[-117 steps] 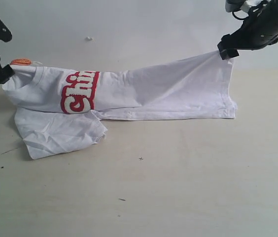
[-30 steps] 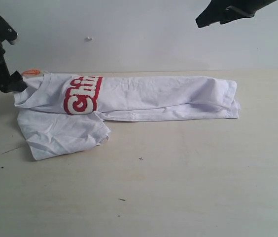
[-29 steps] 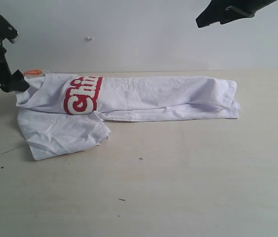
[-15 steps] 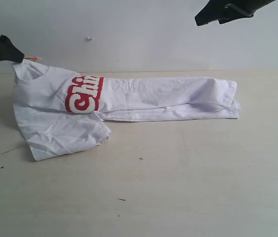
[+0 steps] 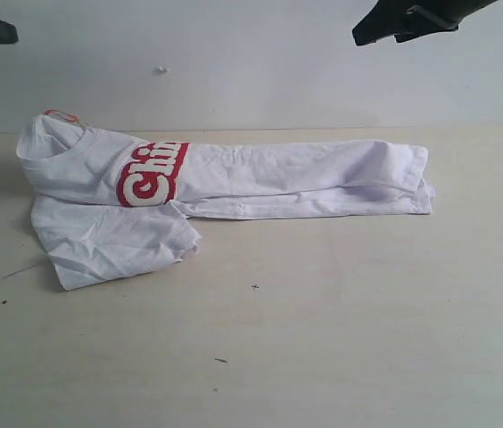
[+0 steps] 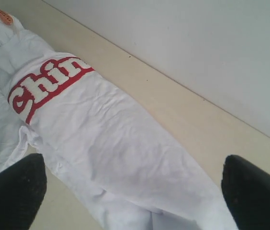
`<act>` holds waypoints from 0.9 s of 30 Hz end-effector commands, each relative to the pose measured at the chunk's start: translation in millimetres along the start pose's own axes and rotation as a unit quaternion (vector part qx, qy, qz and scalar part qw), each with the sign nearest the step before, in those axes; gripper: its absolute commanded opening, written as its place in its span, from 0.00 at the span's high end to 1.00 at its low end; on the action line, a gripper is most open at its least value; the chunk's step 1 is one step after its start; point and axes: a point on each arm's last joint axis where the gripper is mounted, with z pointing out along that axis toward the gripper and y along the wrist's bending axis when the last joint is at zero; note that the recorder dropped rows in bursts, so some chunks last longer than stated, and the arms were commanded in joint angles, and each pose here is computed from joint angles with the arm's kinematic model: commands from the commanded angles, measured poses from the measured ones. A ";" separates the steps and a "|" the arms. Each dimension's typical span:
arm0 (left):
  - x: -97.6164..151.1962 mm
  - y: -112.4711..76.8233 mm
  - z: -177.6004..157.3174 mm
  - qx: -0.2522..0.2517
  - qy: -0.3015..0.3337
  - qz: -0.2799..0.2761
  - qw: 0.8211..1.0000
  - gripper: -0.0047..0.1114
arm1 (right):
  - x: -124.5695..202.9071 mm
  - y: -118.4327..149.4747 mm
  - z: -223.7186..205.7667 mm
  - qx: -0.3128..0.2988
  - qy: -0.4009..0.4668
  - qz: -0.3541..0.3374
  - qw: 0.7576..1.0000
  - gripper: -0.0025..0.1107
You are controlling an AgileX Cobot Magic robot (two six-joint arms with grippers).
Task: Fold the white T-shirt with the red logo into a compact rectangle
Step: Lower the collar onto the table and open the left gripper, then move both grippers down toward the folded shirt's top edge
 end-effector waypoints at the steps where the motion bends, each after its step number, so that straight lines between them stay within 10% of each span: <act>1: -1.1 -12.6 -6.8 0.056 0.018 0.052 0.997 0.06 | -4.2 2.6 -3.9 0.001 -0.009 -0.002 1.000 0.15; 7: 31.7 -37.7 4.1 0.141 0.168 0.162 0.962 0.06 | -3.9 2.3 -3.9 0.003 -0.007 0.028 1.000 0.15; 13: 43.6 -59.3 24.7 0.090 0.238 0.159 0.954 0.11 | 4.7 3.8 -5.0 0.011 0.018 0.027 0.999 0.15; 19: 37.4 -76.9 27.6 0.056 0.240 0.251 0.936 0.89 | 27.3 4.2 17.4 -0.023 0.049 0.023 0.998 0.20; 23: 35.4 -81.3 27.7 0.073 0.226 0.250 0.939 0.94 | 36.0 -1.1 20.2 0.017 0.096 0.038 0.994 0.50; 25: 39.3 -80.4 29.2 0.074 0.231 0.220 0.945 0.94 | 35.1 -0.5 18.5 0.020 0.096 0.040 0.994 0.91; 27: 50.2 -79.6 30.6 0.084 0.249 0.181 0.948 0.94 | 31.1 4.3 16.4 0.021 0.094 0.026 0.995 0.98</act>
